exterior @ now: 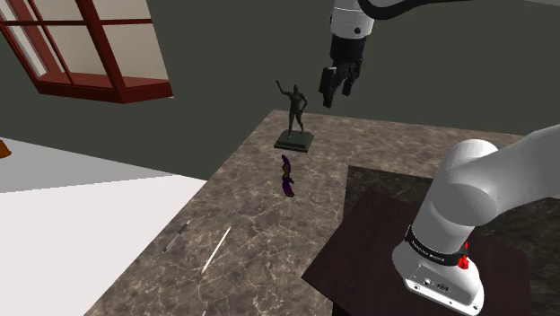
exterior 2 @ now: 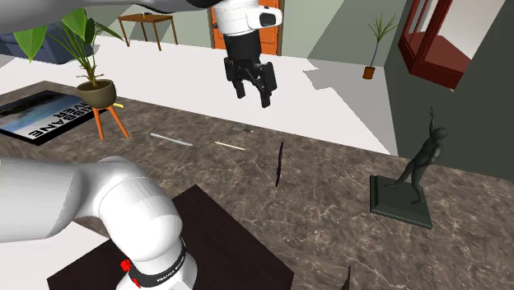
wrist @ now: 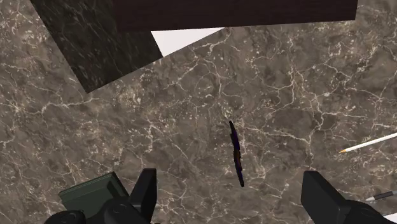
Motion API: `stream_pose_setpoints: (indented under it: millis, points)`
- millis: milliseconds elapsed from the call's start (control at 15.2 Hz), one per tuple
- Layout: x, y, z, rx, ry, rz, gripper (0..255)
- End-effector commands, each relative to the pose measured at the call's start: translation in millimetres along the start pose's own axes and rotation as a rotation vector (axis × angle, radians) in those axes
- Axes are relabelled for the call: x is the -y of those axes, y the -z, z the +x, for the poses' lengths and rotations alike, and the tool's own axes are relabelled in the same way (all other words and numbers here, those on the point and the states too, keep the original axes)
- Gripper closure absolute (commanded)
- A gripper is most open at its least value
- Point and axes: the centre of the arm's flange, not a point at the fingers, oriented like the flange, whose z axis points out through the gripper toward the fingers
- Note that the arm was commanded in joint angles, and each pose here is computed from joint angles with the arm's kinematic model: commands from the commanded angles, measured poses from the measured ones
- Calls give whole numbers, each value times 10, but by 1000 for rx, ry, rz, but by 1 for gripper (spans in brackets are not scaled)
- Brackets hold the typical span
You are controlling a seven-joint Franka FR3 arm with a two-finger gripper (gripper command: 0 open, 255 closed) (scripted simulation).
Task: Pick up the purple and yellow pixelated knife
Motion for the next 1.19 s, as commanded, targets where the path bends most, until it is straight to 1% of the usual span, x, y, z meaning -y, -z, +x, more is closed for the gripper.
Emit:
stream_pose_setpoints:
  millis: [0,528,1122]
  points:
    - [0,0,0,0,0,0,0]
    - [333,-849,741,113,-210,-31,0]
    - [494,-1910,1513,239,-447,-66,0]
